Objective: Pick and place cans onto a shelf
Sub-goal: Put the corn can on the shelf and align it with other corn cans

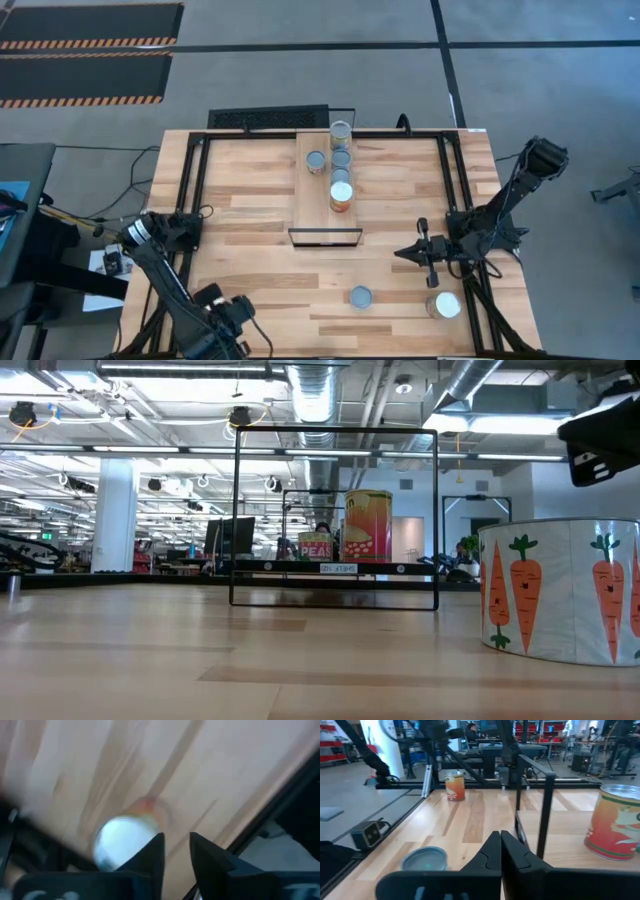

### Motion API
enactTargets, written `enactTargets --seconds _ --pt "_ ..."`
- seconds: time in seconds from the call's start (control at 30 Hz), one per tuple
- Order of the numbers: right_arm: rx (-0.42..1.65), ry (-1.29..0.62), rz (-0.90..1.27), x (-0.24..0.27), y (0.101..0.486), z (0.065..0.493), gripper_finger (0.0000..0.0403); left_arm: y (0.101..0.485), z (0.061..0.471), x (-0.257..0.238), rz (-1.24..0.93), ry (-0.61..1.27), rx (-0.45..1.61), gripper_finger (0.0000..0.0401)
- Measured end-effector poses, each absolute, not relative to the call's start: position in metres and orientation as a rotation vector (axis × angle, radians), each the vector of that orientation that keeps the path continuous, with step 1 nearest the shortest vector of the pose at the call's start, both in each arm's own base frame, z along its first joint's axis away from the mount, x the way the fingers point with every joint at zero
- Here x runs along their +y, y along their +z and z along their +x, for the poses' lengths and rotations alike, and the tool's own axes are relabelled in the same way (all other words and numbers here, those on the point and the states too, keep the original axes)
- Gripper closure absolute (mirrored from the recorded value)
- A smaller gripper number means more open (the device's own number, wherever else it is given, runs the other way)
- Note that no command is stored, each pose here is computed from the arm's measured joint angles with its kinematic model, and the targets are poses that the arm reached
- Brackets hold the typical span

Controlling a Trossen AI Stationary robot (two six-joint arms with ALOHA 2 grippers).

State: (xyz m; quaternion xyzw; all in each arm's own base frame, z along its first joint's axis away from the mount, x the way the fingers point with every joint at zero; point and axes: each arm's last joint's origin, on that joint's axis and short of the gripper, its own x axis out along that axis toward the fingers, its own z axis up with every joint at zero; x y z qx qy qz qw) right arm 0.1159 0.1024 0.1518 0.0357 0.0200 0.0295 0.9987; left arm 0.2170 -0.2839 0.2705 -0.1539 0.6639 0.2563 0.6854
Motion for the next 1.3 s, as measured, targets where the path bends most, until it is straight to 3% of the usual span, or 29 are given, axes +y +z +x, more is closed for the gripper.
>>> enactTargets --seconds 0.1,0.23,0.7,0.8,1.0,1.3 --pt "0.042 0.065 0.089 0.105 0.152 0.113 0.0394 0.271 0.213 -0.281 -0.371 0.67 1.482 0.0284" --pt "0.046 0.06 0.103 0.109 0.151 0.108 0.0394 0.269 0.212 -0.284 -0.391 0.66 1.474 0.0264" --pt "0.053 -0.002 0.095 0.117 0.144 0.103 0.0394 0.226 0.205 -0.276 -0.31 0.711 1.542 0.0264" --pt "0.047 -0.002 0.095 0.117 0.145 0.103 0.0394 0.225 0.205 -0.276 -0.287 0.684 1.553 0.0288" --pt "0.04 -0.001 0.096 0.118 0.146 0.104 0.0394 0.233 0.209 -0.271 -0.203 0.596 1.564 0.0389" --pt "0.023 0.011 0.09 0.125 0.156 0.107 0.0394 0.283 0.22 -0.217 -0.173 0.603 1.367 0.0401"
